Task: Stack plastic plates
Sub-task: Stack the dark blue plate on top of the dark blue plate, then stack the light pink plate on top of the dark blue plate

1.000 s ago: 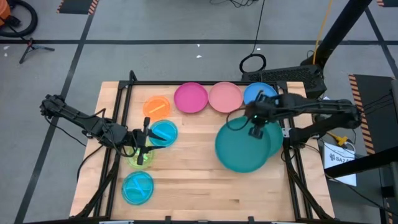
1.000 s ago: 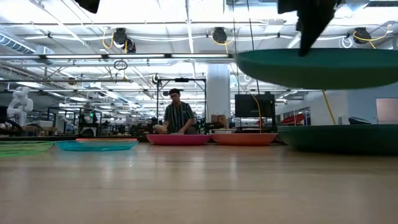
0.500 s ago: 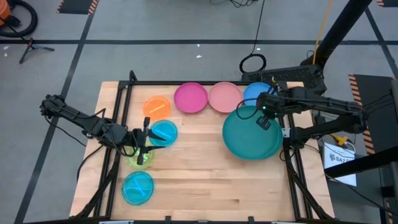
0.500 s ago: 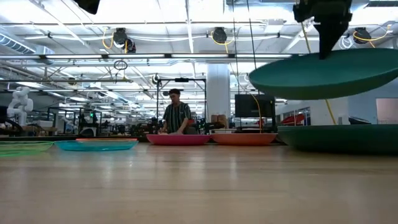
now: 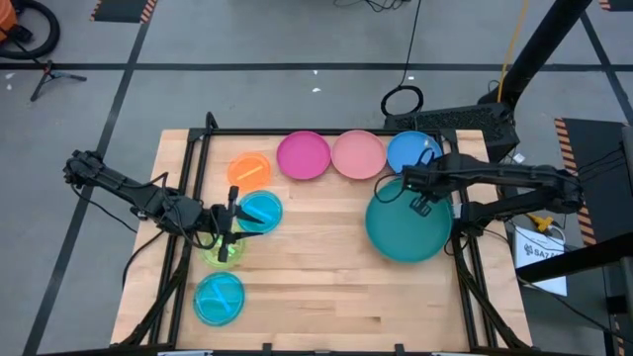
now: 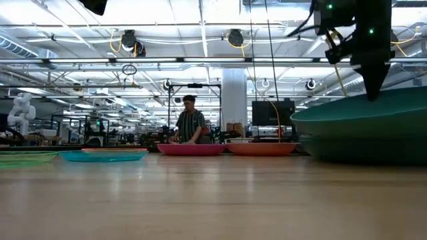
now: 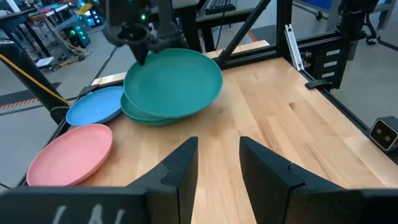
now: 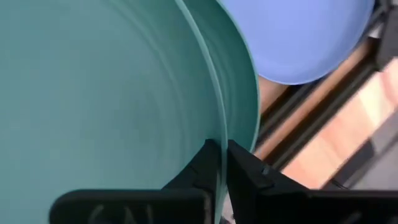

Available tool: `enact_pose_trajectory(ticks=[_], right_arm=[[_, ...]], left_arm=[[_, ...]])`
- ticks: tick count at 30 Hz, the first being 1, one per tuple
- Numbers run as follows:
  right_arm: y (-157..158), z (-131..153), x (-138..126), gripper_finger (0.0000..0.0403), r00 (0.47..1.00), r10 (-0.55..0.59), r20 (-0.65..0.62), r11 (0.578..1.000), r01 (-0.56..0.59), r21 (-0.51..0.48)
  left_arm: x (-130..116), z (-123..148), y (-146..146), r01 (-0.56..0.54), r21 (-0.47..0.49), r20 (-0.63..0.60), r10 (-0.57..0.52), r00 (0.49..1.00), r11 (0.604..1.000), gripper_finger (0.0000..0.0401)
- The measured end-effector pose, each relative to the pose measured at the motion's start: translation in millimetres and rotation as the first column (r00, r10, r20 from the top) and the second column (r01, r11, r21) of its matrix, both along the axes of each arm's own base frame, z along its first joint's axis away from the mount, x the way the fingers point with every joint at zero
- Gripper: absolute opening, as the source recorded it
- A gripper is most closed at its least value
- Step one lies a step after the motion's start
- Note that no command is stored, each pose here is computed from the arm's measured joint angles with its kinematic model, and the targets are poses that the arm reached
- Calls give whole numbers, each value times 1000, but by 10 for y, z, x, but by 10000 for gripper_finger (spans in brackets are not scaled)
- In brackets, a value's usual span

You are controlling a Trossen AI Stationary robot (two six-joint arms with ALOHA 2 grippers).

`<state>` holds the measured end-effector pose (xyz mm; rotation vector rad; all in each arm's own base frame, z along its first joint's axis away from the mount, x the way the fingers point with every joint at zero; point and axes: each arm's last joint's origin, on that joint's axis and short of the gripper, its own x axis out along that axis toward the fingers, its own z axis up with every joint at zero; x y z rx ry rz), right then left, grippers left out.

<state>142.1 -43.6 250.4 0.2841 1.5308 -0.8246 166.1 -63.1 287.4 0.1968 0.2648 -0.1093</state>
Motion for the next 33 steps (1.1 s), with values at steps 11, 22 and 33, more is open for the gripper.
enact_pose_trajectory(ticks=[11, 22, 33], right_arm=[[-22, -34, -26, 111, 999, -15, -38, 996, 12, -91], [-41, -44, 226, 127, 964, -61, 260, 998, 67, -13], [-145, 47, 775, 118, 721, -40, 691, 998, 59, -4]], left_arm=[[0, 0, 0, 0, 1, 0, 0, 1000, 1000, 125], [0, -1, 0, 1, 6, 0, -1, 1000, 1000, 125], [-1, -6, 1, 16, 63, 1, -16, 1000, 998, 125]])
